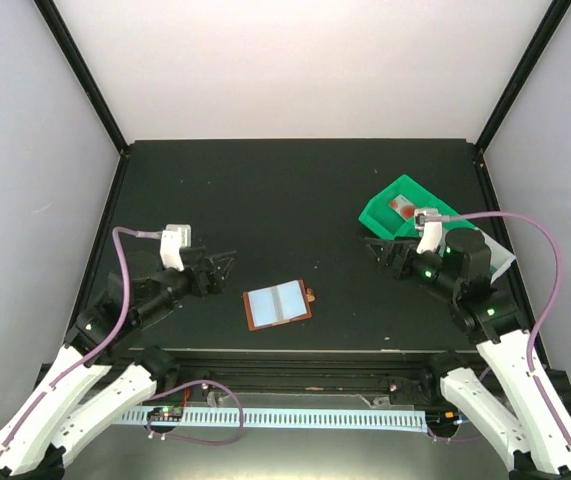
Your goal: Take the credit cards out of the card holder
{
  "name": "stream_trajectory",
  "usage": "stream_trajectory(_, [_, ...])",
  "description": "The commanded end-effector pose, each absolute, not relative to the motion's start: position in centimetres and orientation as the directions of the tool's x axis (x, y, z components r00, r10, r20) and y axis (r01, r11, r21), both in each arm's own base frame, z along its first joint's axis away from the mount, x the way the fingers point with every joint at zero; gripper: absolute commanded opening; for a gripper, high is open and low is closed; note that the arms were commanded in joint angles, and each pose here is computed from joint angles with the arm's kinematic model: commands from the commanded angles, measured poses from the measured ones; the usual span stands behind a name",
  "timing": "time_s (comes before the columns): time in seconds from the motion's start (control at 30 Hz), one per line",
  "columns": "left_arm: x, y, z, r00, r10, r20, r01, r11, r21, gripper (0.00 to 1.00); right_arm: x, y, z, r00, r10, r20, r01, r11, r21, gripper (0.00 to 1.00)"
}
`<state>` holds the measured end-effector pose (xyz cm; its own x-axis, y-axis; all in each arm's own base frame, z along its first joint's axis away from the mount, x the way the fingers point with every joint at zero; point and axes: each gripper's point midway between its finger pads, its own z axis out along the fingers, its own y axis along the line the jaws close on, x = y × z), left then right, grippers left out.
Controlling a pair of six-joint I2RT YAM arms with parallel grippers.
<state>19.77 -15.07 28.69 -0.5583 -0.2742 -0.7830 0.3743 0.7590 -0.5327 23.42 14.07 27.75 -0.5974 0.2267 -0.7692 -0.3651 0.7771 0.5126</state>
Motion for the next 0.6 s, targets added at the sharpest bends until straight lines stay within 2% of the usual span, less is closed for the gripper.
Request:
stream_trajectory(0.0, [19.0,-13.2,30.1,-0.497,-0.292,-0.817,0.367,0.783,-0.502,0.99,21.4,14.7,27.0,-0.608,0.197,-0.769,-0.424,0.738,0.524,1.00])
stream_trajectory(0.17, [18.7,-12.9,28.7,-0.490,-0.329,-0.808,0.358,0.768,-0.530,0.99,20.5,14.5,27.2,-0.576,0.227,-0.785,-0.447,0.717,0.535,1.00])
stream_trajectory(0.57, [18.2,-13.5,26.7,-0.517,-0.328,-0.791,0.379,0.741,-0.554,0.99,19.3,14.5,25.2,-0.617,0.229,-0.752,-0.433,0.700,0.568,1.00])
